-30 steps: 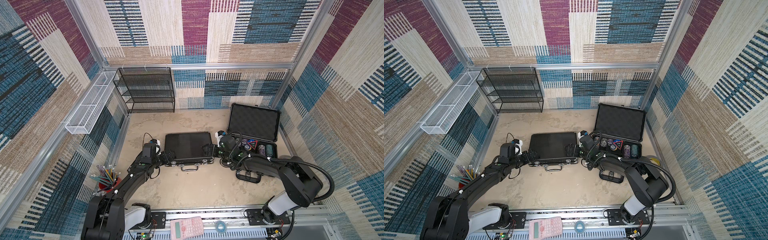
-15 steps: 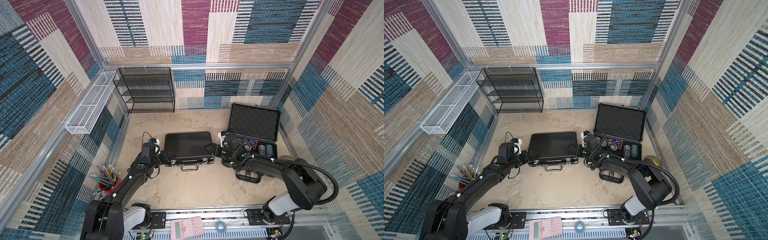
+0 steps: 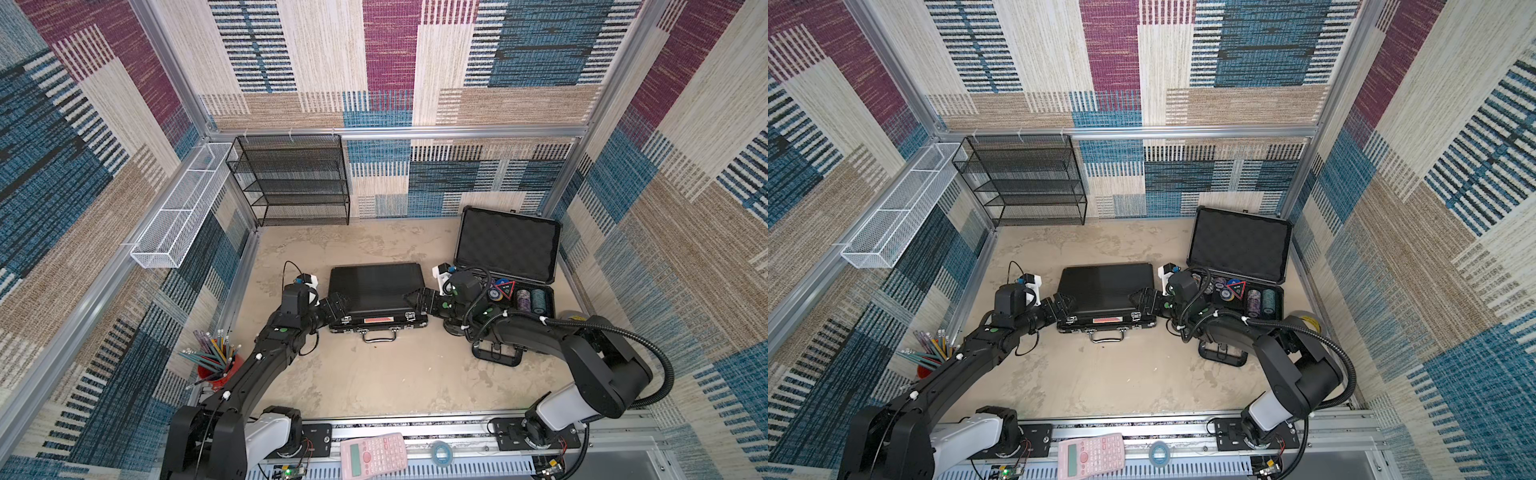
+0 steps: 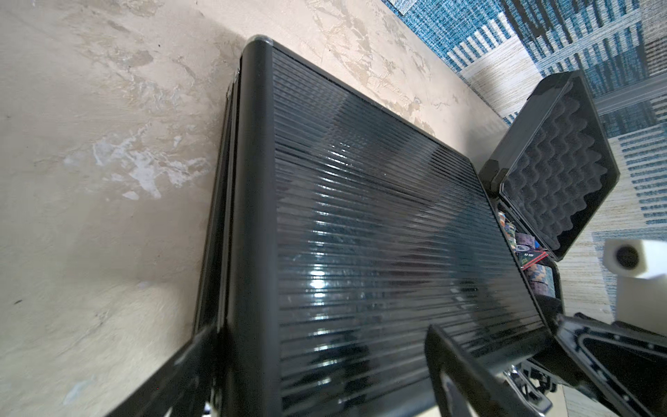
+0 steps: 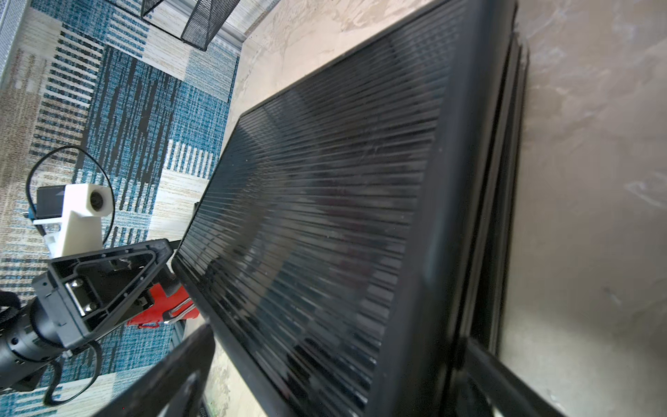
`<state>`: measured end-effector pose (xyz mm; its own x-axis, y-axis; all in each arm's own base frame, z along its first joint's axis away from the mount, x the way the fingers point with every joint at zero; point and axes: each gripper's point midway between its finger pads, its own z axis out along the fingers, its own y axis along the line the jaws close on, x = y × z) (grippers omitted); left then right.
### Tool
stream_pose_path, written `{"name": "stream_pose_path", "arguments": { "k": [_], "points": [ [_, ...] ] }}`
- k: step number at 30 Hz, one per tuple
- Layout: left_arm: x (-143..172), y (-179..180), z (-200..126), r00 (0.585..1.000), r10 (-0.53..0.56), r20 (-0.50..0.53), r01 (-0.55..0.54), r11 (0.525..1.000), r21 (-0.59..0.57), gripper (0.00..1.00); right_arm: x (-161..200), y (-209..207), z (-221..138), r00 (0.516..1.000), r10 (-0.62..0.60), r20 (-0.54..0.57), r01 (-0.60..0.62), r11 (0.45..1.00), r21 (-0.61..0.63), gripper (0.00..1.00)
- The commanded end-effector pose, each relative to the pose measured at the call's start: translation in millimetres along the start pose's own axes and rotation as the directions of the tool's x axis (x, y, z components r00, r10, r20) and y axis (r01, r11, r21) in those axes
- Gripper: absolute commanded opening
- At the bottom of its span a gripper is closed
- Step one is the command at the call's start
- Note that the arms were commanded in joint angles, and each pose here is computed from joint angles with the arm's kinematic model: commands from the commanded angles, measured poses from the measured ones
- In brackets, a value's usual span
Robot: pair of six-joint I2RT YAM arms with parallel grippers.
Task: Open the poker set cases
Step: Open the case lid on the poker set case.
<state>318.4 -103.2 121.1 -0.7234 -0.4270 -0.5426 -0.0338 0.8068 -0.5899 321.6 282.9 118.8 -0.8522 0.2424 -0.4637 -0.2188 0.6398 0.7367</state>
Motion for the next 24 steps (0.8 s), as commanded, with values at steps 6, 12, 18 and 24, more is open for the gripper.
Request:
{"name": "stream_pose_path", "arguments": {
  "k": [6,12,18,24],
  "points": [
    [-10,-23,-13,0.997,0.021,0.068,-0.028,0.994,0.104,0.93,-20,46,-10,0.997,-0.058,0.054,0.066,0.984,-0.168,1.00],
    [-20,-24,-35,0.982,0.028,0.189,-0.048,0.994,0.103,0.99,-31,58,-15,0.992,-0.093,0.083,0.106,0.978,-0.180,0.99],
    [-24,-16,-58,0.954,0.045,0.295,-0.067,0.996,0.066,0.99,-47,72,-17,0.984,-0.130,0.123,0.151,0.972,-0.180,0.99],
    [-21,-11,-67,0.947,0.069,0.315,-0.085,0.996,0.036,0.99,-66,84,-16,0.974,-0.166,0.157,0.192,0.967,-0.167,1.00]
  ]
}}
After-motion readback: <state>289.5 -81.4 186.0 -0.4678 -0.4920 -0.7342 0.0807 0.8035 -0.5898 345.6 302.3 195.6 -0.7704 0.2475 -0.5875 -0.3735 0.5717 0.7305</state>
